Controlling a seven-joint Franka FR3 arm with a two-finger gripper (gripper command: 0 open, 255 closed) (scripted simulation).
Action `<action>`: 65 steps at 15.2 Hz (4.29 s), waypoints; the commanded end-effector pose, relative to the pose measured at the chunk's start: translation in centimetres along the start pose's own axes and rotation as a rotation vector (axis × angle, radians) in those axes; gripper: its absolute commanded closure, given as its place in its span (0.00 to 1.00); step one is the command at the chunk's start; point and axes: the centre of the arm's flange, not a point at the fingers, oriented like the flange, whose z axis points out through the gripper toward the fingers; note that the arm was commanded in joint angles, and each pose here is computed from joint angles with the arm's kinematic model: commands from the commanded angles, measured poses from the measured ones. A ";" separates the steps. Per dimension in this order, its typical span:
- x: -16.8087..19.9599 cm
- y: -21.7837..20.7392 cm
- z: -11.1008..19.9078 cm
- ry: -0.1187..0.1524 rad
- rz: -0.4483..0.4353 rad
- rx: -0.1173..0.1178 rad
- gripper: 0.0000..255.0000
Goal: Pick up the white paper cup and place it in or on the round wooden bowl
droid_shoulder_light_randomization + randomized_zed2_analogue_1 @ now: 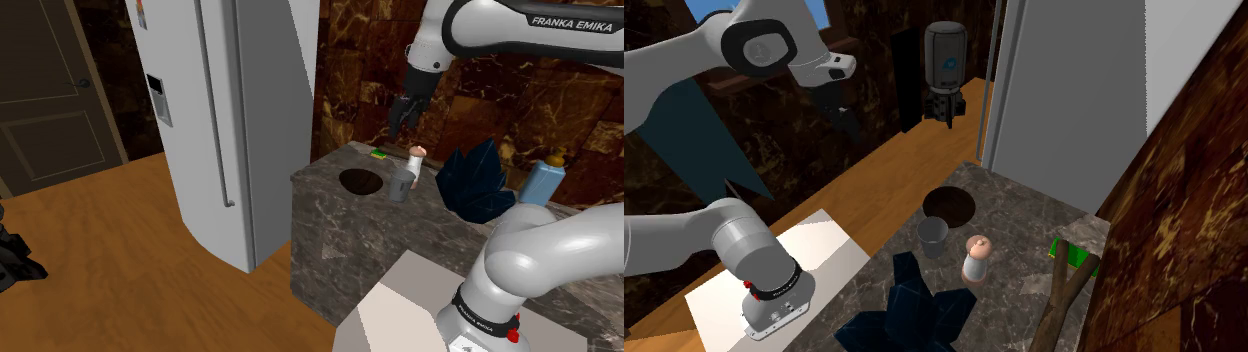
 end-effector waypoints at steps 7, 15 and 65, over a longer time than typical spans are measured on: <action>1.7 3.8 6.6 -0.020 0.062 -0.025 0.00; 3.4 9.4 15.2 -0.047 0.145 -0.059 0.00; 5.2 17.9 22.7 -0.082 0.251 -0.103 1.00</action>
